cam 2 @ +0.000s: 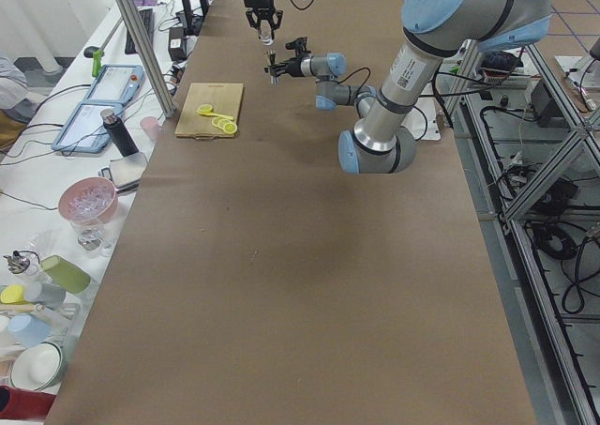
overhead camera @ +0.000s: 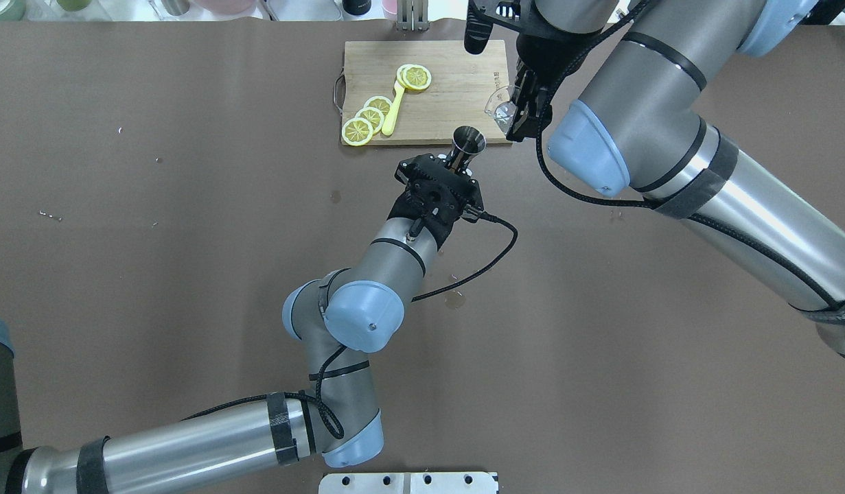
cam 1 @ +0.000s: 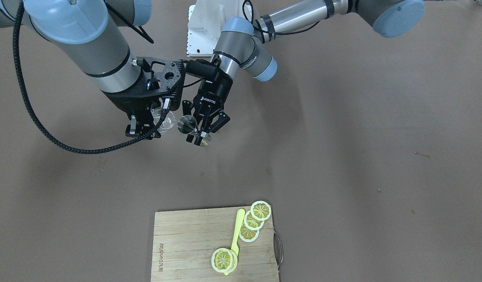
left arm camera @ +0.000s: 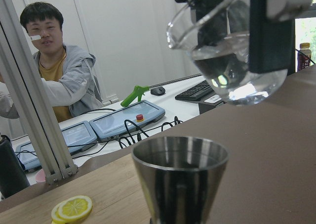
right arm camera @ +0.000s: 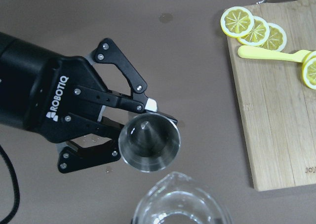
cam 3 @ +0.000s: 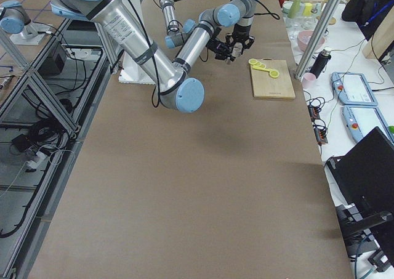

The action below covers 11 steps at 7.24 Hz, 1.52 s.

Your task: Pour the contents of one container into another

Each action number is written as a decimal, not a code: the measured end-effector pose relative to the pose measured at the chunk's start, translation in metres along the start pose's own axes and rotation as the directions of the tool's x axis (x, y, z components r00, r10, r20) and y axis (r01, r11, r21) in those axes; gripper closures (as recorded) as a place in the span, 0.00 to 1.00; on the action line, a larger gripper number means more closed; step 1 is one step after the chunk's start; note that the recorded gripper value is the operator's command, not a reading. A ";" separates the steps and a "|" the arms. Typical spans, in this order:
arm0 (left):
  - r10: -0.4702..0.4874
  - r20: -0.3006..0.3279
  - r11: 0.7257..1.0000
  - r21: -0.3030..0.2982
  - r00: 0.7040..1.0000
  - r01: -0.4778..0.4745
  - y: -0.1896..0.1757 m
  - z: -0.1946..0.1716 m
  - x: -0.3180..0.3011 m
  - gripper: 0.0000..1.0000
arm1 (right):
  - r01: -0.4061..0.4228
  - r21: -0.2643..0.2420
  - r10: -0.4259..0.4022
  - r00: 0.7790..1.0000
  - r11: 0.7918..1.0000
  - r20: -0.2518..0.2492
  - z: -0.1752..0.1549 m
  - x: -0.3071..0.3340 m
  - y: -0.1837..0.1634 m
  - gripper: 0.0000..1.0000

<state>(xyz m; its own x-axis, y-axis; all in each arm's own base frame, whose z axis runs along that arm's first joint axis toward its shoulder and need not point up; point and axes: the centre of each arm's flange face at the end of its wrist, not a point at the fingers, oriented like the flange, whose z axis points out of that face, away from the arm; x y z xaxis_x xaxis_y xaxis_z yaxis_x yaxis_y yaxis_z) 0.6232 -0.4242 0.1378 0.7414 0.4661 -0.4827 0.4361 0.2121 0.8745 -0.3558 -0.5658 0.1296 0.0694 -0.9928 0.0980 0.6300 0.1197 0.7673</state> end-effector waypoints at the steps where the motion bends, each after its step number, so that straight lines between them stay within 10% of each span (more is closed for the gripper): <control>1: 0.000 0.000 1.000 -0.001 1.000 0.000 0.001 0.000 0.000 1.00 | 0.012 -0.010 -0.012 1.000 1.000 0.004 0.001 -0.002 -0.001 1.00; 11: -0.005 -0.003 1.000 0.005 1.000 0.005 -0.002 -0.002 -0.001 1.00 | 0.106 -0.145 -0.098 0.993 0.984 0.065 -0.001 -0.002 -0.025 1.00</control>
<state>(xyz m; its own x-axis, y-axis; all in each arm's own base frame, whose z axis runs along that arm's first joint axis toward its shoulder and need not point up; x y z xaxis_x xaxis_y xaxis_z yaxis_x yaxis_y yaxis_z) 0.6204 -0.4230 0.1363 0.7376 0.4676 -0.4871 0.4426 0.2100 0.8718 -0.3709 -0.5663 0.1100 -0.0429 -0.9971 0.0636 0.7391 0.0111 0.6735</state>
